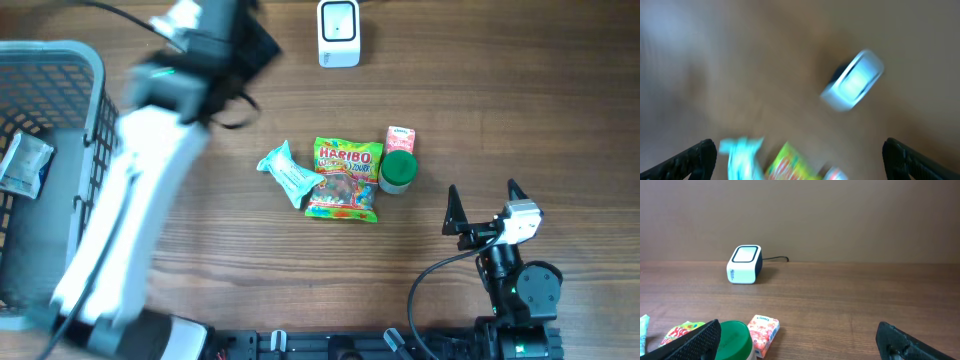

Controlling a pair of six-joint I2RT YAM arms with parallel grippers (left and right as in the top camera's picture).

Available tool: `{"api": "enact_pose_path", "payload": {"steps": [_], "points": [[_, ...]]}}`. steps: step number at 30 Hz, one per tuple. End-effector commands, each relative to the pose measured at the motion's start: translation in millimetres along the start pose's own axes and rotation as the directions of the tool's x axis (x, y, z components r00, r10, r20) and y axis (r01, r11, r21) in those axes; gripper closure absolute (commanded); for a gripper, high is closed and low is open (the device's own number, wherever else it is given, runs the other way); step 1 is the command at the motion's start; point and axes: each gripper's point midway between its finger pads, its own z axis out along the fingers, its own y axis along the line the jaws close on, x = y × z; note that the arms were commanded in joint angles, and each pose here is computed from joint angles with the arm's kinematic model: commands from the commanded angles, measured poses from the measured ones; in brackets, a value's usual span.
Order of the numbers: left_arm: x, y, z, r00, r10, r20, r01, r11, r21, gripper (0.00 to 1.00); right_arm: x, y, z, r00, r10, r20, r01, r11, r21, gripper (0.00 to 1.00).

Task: Scan the item barcode
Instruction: 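Place the wipes pack on the table left of the Haribo bag, then reach into the basket and grasp the white Hansaplast pouch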

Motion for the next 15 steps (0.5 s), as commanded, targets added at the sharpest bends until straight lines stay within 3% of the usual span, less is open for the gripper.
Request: {"api": "enact_pose_path", "payload": {"steps": [1,3,6,8,10,11,12,13,15], "points": [[-105,55,-83,0.945,-0.039,0.325,0.058,0.997,-0.048,0.00,-1,-2,0,1.000,0.014,0.004,-0.014,1.000,0.010,0.00],[-134,126,-105,0.912,-0.134,0.388,0.209,0.965,-0.159,0.00,-1,-1,0,1.000,0.015,0.004,-0.015,1.000,0.009,0.00],[-147,201,-106,0.869,-0.291,0.400,0.412,0.874,-0.258,0.00,-1,-2,0,1.000,0.014,0.004,-0.014,1.000,0.009,0.00],[-144,256,-97,0.771,-0.497,0.398,0.617,0.739,-0.271,0.00,-1,-2,0,1.000,0.014,0.004,-0.014,1.000,0.010,0.00],[-129,307,-91,0.557,-0.704,0.440,0.830,0.488,-0.269,0.00,-1,-2,0,1.000,0.014,0.004,-0.014,1.000,0.010,0.00],[-115,332,-89,0.405,-0.774,0.486,0.913,0.308,-0.269,0.00,-1,-2,0,1.000,0.014,0.004,-0.014,1.000,0.009,0.00],[-106,350,-85,0.270,-0.805,0.529,0.956,0.158,-0.247,0.00,-1,-2,0,1.000,0.014,0.004,-0.014,1.000,0.010,0.00],[-97,366,-78,0.078,-0.811,0.580,0.983,-0.034,-0.180,0.00,-1,-2,0,1.000,0.014,0.004,-0.014,1.000,0.010,0.00],[-87,379,-64,-0.135,-0.773,0.619,0.965,-0.244,-0.095,0.00,-1,-2,0,1.000,0.015,0.004,-0.015,1.000,0.010,0.00]]}}
